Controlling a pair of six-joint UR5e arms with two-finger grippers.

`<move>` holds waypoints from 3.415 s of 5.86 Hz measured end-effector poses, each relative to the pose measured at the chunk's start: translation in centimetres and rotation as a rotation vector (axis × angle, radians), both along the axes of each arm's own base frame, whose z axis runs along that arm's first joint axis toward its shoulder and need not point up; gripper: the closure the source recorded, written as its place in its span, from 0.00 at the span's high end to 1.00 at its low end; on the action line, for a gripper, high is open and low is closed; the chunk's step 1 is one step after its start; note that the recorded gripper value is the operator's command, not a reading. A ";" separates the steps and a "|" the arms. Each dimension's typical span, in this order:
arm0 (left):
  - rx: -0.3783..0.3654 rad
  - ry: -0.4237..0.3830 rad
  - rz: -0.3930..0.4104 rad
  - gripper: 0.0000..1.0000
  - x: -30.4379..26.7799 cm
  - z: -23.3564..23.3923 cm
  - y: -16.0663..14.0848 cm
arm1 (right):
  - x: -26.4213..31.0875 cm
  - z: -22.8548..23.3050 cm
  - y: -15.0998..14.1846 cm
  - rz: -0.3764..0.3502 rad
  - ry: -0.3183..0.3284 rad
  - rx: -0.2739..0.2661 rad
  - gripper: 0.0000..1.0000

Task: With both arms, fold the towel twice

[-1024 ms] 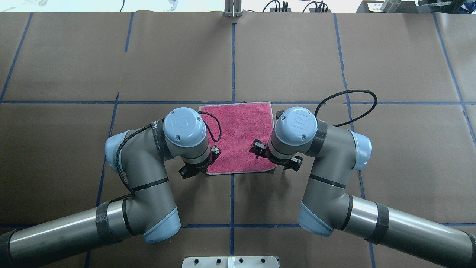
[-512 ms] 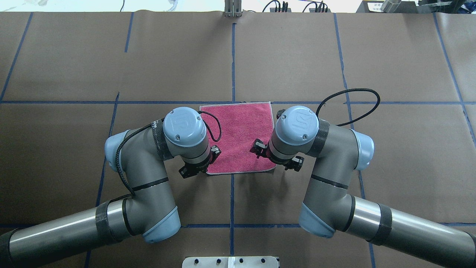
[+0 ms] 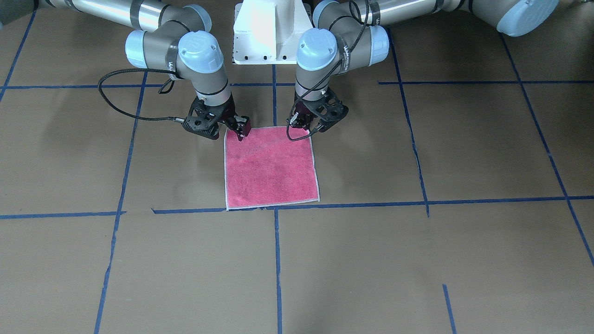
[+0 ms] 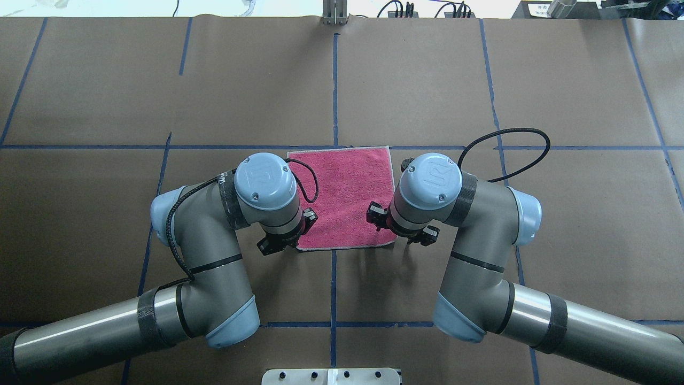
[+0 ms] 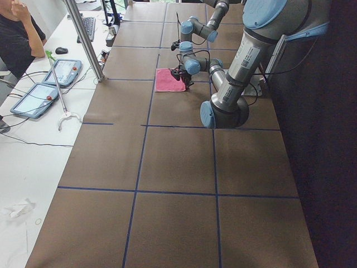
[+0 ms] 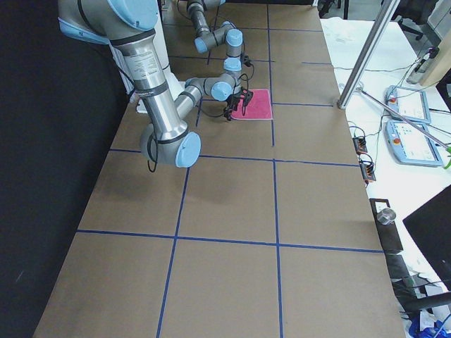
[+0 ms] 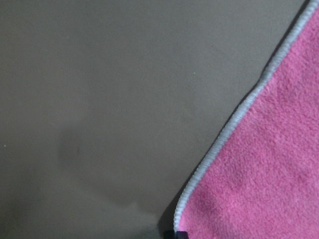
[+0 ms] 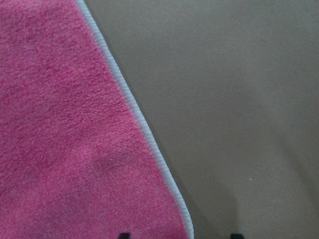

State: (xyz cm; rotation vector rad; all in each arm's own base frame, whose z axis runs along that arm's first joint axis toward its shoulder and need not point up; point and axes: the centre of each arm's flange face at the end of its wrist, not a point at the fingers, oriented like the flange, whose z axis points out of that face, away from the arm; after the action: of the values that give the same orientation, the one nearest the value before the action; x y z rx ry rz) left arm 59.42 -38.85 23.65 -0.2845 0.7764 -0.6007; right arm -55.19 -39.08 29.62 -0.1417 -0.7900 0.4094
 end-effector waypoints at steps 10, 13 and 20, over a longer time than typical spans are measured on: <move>0.003 0.013 -0.006 0.02 -0.4 -0.8 -0.6 | 0.7 -0.2 -0.6 -0.019 -0.011 -0.045 0.00; 0.010 0.034 -0.043 0.02 -2.0 -2.1 -3.0 | 2.4 -1.0 -3.2 0.007 -0.021 -0.070 0.00; 0.029 0.054 -0.087 0.01 -4.1 -2.8 -5.9 | 4.5 -2.3 -7.2 0.043 -0.045 -0.087 0.00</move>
State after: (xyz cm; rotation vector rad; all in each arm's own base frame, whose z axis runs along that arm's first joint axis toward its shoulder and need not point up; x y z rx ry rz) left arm 55.34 -44.78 20.81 -0.2417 0.8520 -0.6654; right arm -50.69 -46.24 27.33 -0.2157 -0.8206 0.4830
